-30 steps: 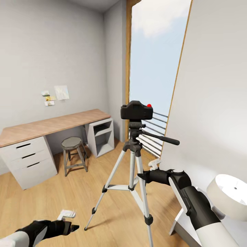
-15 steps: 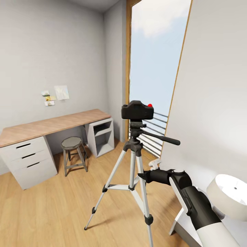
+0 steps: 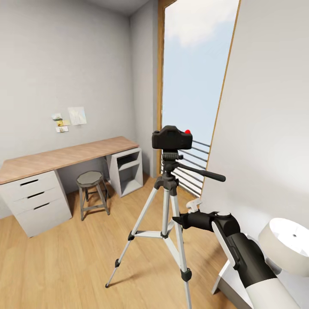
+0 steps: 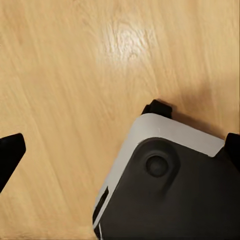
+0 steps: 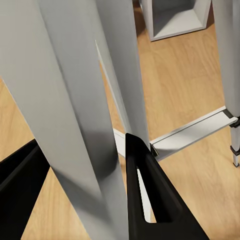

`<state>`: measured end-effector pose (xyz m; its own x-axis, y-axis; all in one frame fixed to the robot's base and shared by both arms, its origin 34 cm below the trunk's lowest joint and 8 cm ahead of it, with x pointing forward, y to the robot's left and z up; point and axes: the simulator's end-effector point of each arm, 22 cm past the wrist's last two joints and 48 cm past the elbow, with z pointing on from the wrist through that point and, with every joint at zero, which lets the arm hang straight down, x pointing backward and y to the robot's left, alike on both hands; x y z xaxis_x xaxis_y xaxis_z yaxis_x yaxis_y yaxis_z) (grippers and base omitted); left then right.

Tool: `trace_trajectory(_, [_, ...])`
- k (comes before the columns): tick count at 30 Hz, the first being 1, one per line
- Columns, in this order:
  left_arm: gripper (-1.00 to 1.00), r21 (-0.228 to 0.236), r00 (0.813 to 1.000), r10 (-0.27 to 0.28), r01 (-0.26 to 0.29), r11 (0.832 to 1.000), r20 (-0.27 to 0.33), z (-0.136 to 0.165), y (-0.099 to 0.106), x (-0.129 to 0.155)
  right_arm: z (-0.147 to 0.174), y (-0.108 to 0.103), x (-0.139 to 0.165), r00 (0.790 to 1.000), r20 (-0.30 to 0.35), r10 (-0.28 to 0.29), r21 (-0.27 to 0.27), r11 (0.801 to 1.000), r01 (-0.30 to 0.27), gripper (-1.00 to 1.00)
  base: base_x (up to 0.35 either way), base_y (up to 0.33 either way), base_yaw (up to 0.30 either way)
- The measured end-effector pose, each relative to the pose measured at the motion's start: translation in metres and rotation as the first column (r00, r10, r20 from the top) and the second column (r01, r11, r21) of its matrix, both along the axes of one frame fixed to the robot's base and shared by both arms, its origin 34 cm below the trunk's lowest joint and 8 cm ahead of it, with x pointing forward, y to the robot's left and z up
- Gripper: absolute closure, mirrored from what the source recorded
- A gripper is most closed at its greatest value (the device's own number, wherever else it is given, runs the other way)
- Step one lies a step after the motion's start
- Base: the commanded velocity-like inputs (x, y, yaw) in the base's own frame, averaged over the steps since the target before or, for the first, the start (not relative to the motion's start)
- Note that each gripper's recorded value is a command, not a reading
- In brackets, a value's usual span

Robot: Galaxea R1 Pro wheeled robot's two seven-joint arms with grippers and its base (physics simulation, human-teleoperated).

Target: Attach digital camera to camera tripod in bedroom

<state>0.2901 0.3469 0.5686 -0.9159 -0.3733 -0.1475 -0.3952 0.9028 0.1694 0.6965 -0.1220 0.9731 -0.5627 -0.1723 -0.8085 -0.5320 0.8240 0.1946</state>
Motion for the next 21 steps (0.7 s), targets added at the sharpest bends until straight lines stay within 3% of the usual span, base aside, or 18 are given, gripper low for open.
trace_trajectory(6, [-1.0,-0.022,0.995,0.102,-0.102,0.995,-0.005,-0.004,-0.011,-0.018,0.0,0.0,0.0,1.0,0.0,0.001,-0.001,1.0,-0.001,1.0,0.0,0.0,0.0])
trace_trajectory(11, [-1.0,-0.054,0.988,0.157,-0.156,0.986,0.001,-0.006,-0.023,-0.02,0.0,0.0,0.0,1.0,0.0,0.001,-0.001,1.0,-0.001,1.0,0.0,0.0,0.0])
trace_trajectory(12, [-1.0,-0.057,0.987,0.161,-0.161,0.985,0.002,-0.006,-0.024,-0.02,0.0,0.0,0.0,1.0,0.0,0.001,-0.001,1.0,-0.001,-1.0,0.0,0.0,0.0])
trace_trajectory(13, [-1.0,-0.059,0.986,0.165,-0.164,0.985,0.002,-0.006,-0.025,-0.02,-0.016,-0.006,-0.001,1.0,-0.026,-0.009,-0.029,1.0,0.008,-1.0,0.0,0.0,0.0])
trace_trajectory(21, [-1.0,-0.071,0.984,0.176,-0.175,0.982,0.006,-0.007,-0.032,-0.02,-0.017,-0.007,-0.001,0.999,-0.032,-0.011,-0.027,1.0,0.01,-1.0,0.0,0.0,0.0])
